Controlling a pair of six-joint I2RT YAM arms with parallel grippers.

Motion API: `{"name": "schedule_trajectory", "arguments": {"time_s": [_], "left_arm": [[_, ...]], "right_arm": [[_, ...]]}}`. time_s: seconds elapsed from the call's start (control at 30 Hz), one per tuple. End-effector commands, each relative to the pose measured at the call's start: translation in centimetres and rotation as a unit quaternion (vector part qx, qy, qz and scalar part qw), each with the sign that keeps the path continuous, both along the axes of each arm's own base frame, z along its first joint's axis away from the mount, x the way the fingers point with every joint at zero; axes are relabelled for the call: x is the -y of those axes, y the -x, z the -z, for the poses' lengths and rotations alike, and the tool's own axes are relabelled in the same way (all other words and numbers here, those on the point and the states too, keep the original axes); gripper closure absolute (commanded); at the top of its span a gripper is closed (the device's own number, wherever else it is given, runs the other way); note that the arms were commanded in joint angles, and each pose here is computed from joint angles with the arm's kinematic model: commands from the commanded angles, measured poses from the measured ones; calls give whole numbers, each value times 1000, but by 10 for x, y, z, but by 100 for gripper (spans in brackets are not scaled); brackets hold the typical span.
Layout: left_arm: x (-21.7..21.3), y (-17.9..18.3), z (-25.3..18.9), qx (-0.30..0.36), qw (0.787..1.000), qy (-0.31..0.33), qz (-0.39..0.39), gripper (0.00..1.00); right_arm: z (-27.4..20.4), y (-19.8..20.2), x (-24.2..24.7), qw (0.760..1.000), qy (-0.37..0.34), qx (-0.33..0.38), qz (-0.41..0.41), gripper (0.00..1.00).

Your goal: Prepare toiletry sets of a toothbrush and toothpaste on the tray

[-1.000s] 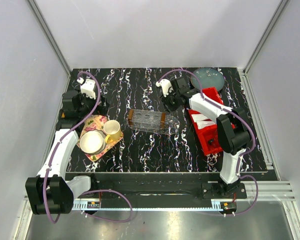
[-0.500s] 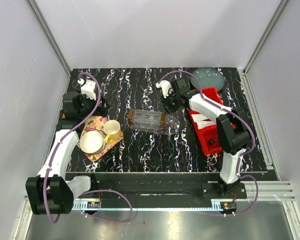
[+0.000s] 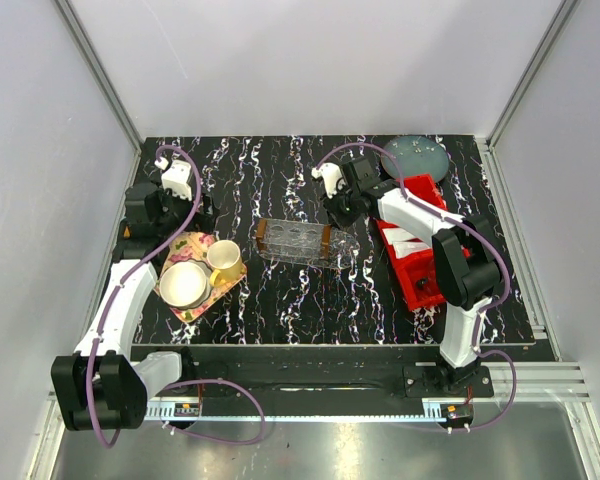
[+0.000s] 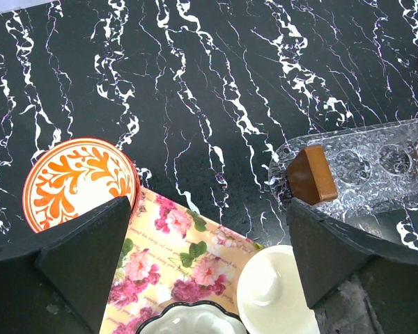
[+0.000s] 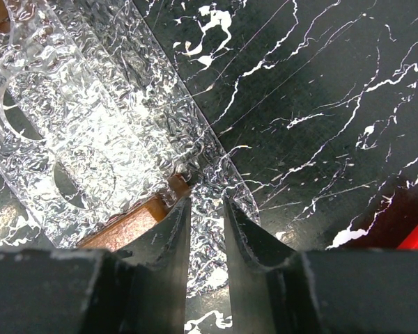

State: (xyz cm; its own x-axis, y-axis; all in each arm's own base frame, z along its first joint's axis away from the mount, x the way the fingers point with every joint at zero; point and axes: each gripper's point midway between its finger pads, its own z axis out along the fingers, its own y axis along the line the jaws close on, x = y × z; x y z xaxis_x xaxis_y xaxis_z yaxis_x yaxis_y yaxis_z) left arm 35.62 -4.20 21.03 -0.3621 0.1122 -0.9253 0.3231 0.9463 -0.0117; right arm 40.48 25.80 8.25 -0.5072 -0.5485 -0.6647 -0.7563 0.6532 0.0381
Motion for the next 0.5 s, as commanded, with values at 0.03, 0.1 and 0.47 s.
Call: {"name": "schedule_trajectory", "arguments": {"time_s": [0.03,0.1,0.47], "left_arm": [[2,-2,-17,40,999,-3,8,1],[2,-2,-16,39,999,-3,8,1],[2,0,-18,42,999,-4,8,1]], "right_arm": [[-13,6,-10,1000,-21,5,-16,70],[-12,8,-10,1000,-20,4,-19,71],[-14,10,-13,1000,-18,6,-24,72]]}}
